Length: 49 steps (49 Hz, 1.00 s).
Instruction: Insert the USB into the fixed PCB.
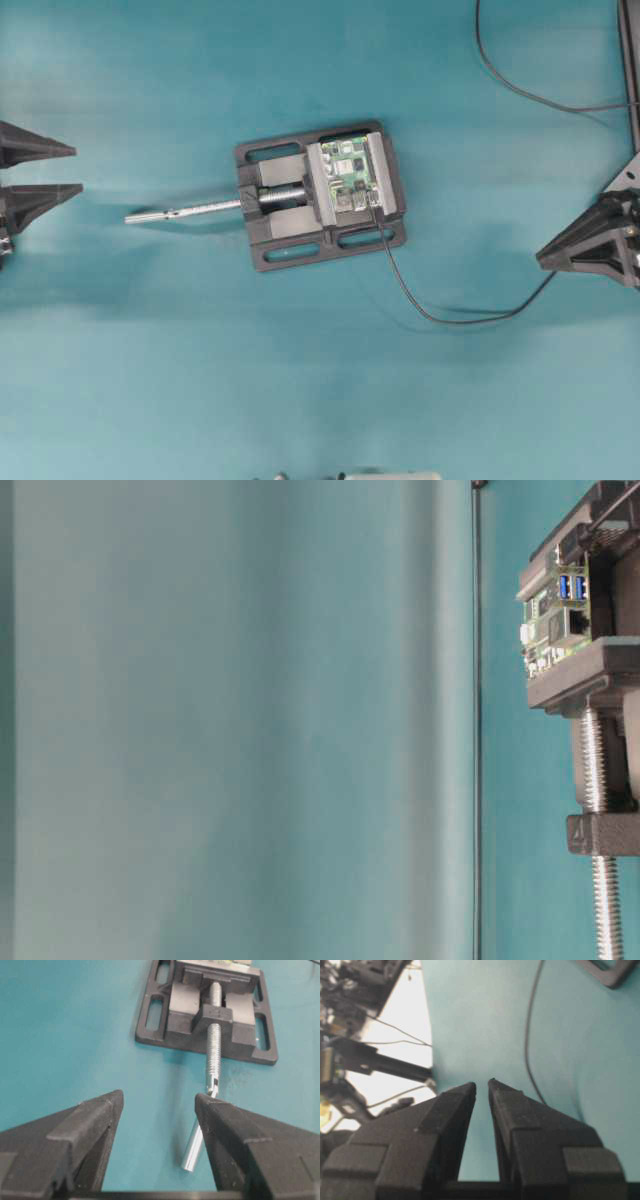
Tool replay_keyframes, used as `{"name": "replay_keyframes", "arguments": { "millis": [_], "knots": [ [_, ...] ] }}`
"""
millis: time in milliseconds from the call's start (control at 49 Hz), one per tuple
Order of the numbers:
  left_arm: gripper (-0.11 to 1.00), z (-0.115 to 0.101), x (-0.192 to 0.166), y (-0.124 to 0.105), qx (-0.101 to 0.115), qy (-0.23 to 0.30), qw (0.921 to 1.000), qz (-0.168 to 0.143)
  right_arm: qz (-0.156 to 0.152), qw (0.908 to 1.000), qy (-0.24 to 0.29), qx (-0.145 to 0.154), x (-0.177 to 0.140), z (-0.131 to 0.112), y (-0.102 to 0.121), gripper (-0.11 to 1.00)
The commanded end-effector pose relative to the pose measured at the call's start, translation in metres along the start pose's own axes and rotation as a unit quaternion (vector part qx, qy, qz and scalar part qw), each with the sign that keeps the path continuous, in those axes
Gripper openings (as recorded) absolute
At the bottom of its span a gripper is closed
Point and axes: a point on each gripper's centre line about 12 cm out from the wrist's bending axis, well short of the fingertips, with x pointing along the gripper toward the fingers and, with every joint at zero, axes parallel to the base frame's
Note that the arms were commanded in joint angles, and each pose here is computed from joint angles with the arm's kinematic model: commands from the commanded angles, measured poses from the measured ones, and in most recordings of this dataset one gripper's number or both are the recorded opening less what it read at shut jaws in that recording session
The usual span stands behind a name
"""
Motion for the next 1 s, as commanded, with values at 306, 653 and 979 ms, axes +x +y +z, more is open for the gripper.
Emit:
{"name": "replay_keyframes", "arguments": {
  "millis": [306, 653, 979],
  "knots": [
    [0.75, 0.004, 0.001, 0.000, -0.003, -0.004, 1.0000, 0.000, -0.047, 0.9975, -0.045, 0.026, 0.000, 0.033, -0.011, 0.28],
    [0.75, 0.004, 0.001, 0.000, -0.004, -0.004, 1.0000, 0.000, -0.034, 0.9988, 0.028, -0.022, -0.002, -0.031, -0.009, 0.28],
    [0.75, 0.004, 0.001, 0.000, -0.004, -0.004, 1.0000, 0.000, -0.026, 0.9945, 0.010, -0.101, -0.002, -0.027, -0.007, 0.28]
  ]
}}
